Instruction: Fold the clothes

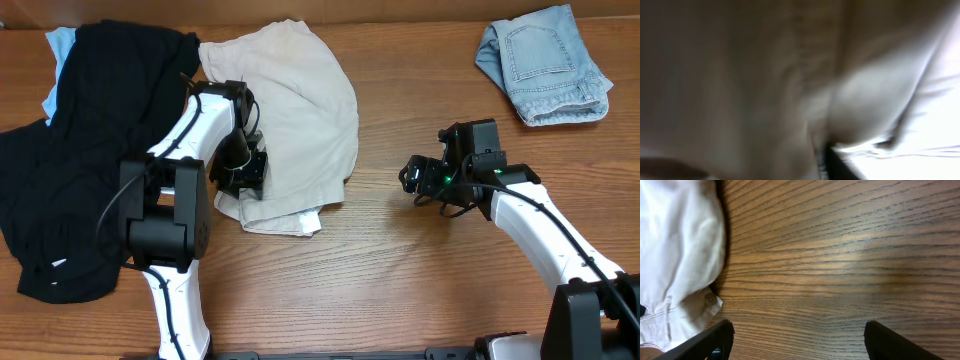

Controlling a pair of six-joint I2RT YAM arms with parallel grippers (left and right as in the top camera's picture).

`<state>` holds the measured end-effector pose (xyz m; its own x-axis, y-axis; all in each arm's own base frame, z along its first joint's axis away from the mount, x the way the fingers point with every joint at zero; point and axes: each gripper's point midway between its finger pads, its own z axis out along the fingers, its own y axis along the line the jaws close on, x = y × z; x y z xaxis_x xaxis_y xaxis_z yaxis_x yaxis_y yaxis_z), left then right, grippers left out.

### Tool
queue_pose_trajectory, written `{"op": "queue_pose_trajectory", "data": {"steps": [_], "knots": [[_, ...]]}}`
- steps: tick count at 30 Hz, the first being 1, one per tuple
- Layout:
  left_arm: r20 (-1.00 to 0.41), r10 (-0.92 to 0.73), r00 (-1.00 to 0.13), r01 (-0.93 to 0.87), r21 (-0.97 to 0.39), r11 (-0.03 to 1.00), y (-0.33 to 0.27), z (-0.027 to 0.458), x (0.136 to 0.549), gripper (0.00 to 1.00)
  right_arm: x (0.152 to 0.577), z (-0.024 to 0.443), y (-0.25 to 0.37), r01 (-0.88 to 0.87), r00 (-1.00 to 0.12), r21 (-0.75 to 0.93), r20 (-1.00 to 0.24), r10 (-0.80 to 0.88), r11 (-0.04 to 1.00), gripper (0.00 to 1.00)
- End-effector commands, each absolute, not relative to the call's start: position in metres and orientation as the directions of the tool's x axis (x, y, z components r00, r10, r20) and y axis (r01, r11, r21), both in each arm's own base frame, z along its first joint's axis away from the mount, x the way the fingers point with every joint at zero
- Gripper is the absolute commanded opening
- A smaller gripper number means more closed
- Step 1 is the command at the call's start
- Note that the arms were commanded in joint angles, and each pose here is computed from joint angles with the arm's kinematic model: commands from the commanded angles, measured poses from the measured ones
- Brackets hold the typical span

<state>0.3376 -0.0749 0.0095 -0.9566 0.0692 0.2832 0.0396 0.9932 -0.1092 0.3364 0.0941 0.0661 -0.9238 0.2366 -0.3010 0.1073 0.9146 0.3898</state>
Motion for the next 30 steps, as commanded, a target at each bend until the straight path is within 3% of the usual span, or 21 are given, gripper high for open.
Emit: {"op": "queue_pose_trajectory", "data": {"steps": [1,9,12,18,24,30], "knots": [[0.258,0.077,-0.963,0.053,-0.101,0.994,-0.076,0.015,0.341,0.04,0.347,0.079,0.095,0.095,-0.91,0.405,-0.336,0.244,0.91,0.87],[0.133,0.138,-0.982,0.103,-0.239,0.966,-0.108,0.067,0.378,0.04,0.35,0.083,0.098,0.083,-0.905,0.421,-0.347,0.244,0.903,0.87],[0.024,0.207,-0.978,0.188,-0.326,0.926,-0.138,0.102,0.396,0.04,0.353,0.093,0.104,0.061,-0.905,0.457,-0.35,0.243,0.887,0.87],[-0.216,0.342,-0.914,0.401,-0.37,0.838,-0.211,0.162,0.417,0.04,0.362,0.128,0.091,0.075,-0.887,0.477,-0.37,0.277,0.876,0.87],[-0.375,0.484,-0.79,0.605,-0.351,0.715,-0.305,0.175,0.402,0.04,0.361,0.19,0.049,0.128,-0.837,0.471,-0.421,0.35,0.873,0.88],[-0.411,0.6,-0.686,0.726,-0.329,0.604,-0.378,0.156,0.362,0.04,0.35,0.248,-0.001,0.21,-0.736,0.478,-0.498,0.459,0.853,0.88]]}}
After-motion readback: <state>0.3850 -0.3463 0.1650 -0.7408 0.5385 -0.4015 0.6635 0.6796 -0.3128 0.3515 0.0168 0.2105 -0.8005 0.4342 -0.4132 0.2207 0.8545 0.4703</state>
